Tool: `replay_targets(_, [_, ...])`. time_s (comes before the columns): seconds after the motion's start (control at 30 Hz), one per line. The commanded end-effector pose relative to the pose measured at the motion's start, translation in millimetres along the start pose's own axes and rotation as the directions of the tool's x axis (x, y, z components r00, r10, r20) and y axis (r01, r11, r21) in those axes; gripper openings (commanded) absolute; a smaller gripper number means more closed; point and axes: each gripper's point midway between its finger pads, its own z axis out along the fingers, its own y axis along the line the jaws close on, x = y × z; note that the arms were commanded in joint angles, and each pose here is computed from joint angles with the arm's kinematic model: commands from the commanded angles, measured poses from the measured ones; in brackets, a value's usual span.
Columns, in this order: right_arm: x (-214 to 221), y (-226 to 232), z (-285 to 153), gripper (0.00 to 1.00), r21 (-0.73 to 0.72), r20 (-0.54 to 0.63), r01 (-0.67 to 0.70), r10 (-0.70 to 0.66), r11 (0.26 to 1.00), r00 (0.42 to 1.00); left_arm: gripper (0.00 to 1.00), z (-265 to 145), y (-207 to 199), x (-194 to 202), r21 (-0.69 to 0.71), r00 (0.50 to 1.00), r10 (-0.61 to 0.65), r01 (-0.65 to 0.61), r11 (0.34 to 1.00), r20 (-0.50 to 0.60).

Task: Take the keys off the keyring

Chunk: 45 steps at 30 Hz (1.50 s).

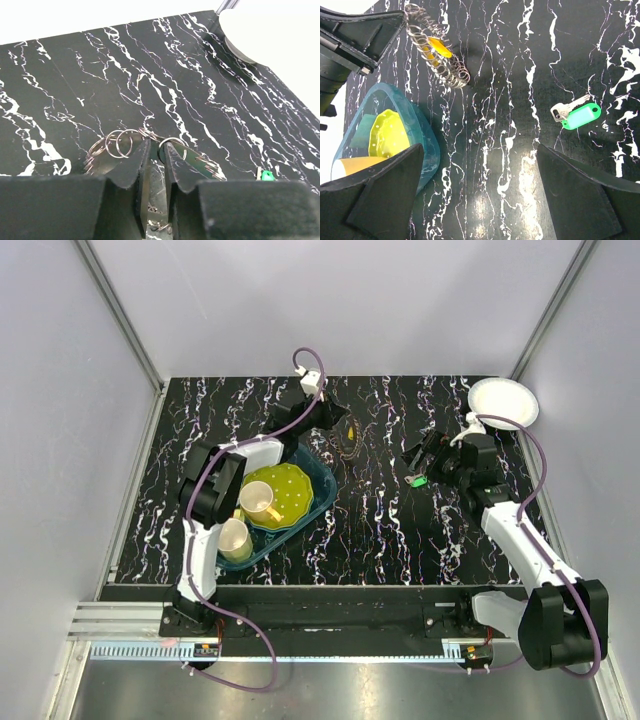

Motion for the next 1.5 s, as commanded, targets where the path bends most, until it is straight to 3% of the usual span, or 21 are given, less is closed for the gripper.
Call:
replay_targets(0.0, [-28.0,17.8,-2.3,1.00,-0.035,0.071,0.038,-0.036,0.999,0.997,0.21,6.1,-7.9,-10.7,0.052,0.999,-0.037,0.036,0.998,0.019])
replay_targets(0.13, [-29.6,18.4,-5.6,1.00,-0.019,0.051,0.044,-0.043,0.999,0.998,0.39,3.8,-19.2,-25.4,0.094,0.999,-0.035,0.032,0.995,0.037])
replay_targets(0.17, [-31.2,19.2,-7.6,1.00,-0.015,0.055,0.049,-0.048,0.999,0.997,0.51,2.7,-24.5,-28.0,0.112,0.999,-0.034,0.030,0.993,0.035])
replay_targets(0.27, [-37.3,19.1,-16.2,1.00,0.010,0.069,0.053,-0.053,0.999,0.996,0.56,-5.2,-38.9,-44.6,0.148,0.998,-0.028,0.021,0.989,0.049])
replay_targets(0.53, [-45.9,32.9,-48.0,1.00,0.024,0.064,0.033,-0.035,0.999,0.997,0.99,-56.5,-86.0,-92.6,0.230,0.998,0.032,-0.045,0.972,0.059])
replay_targets(0.7, [-51.6,51.8,-70.8,1.00,-0.021,0.058,0.038,-0.037,0.999,0.998,0.99,-109.6,-121.6,-111.8,0.259,0.998,0.040,-0.053,0.964,0.056])
replay_targets(0.83, [-53.9,77.0,-93.7,1.00,-0.125,0.073,0.016,-0.007,0.992,0.997,0.99,-154.0,-140.8,-88.4,0.279,0.999,0.038,-0.028,0.960,-0.032])
replay_targets(1.07, [-52.3,84.6,-128.2,1.00,-0.163,0.137,0.080,-0.058,0.983,0.989,0.99,-229.4,-178.2,-80.6,0.325,0.999,0.035,-0.025,0.945,-0.025])
replay_targets(1.4, [-52.4,83.2,-150.4,1.00,-0.157,0.204,0.121,-0.088,0.980,0.975,0.99,-268.9,-199.4,-74.9,0.359,0.996,0.082,-0.092,0.929,0.043])
replay_targets(1.47, [-54.2,86.0,-152.7,1.00,-0.162,0.207,0.128,-0.093,0.978,0.974,0.99,-273.9,-203.3,-78.0,0.345,0.988,0.132,-0.151,0.927,0.079])
